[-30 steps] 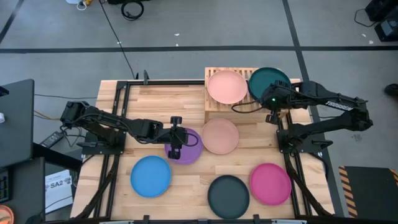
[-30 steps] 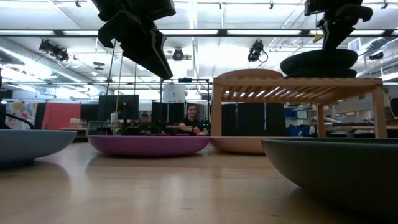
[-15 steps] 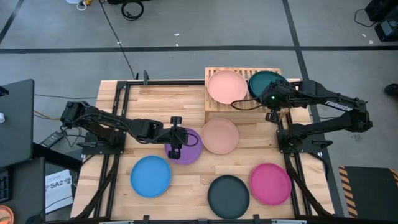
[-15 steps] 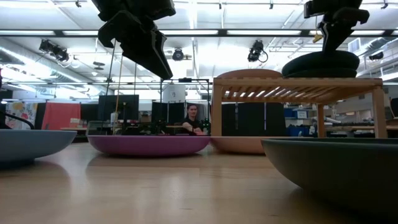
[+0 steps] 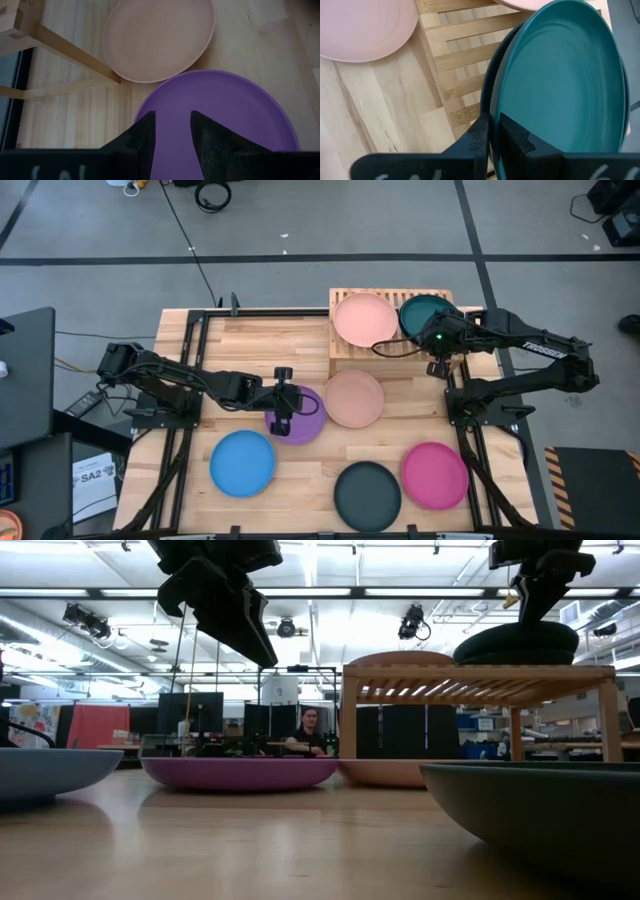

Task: Place and stack plates onto a shelf
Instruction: Stack the dark blue plate on top of the black plate on the shelf

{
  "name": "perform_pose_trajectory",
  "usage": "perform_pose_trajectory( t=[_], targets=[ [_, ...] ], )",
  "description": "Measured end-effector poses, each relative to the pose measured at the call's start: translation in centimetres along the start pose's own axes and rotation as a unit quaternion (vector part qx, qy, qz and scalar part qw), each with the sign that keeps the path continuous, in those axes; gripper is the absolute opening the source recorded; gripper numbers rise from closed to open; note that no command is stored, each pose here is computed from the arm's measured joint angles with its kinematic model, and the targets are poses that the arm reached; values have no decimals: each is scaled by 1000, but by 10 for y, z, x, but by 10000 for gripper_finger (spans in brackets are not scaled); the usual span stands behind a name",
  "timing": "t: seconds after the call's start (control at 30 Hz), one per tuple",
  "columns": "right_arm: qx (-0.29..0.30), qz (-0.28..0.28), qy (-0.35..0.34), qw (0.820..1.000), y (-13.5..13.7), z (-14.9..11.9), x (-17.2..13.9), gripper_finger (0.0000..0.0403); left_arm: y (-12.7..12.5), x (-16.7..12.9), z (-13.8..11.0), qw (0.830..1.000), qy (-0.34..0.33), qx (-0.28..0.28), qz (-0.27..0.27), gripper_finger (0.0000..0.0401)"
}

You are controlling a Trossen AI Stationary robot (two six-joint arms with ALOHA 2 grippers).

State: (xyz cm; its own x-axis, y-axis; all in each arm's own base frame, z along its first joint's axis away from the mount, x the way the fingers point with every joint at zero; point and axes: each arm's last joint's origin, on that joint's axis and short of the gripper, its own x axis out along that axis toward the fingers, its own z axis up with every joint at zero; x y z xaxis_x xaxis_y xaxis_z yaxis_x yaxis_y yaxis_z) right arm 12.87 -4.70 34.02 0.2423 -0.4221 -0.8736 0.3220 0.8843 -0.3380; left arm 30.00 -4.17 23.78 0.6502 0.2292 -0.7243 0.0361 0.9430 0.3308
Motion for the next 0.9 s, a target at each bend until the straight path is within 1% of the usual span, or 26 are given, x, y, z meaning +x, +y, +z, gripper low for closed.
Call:
perform_pose_trajectory(
  t=[0.27,0.43,0.57,0.9],
  targets=[
    [0,-4,0,1000,0,0,0,106,0,0,0,1000,0,0,0,130],
    [0,-25,2,1000,-1,0,0,135,0,0,0,1000,0,0,0,130],
    [0,-27,2,1000,-2,0,0,144,0,0,0,1000,0,0,0,130],
    [9,-24,1,1000,-1,0,0,146,0,0,0,1000,0,0,0,130]
  ],
)
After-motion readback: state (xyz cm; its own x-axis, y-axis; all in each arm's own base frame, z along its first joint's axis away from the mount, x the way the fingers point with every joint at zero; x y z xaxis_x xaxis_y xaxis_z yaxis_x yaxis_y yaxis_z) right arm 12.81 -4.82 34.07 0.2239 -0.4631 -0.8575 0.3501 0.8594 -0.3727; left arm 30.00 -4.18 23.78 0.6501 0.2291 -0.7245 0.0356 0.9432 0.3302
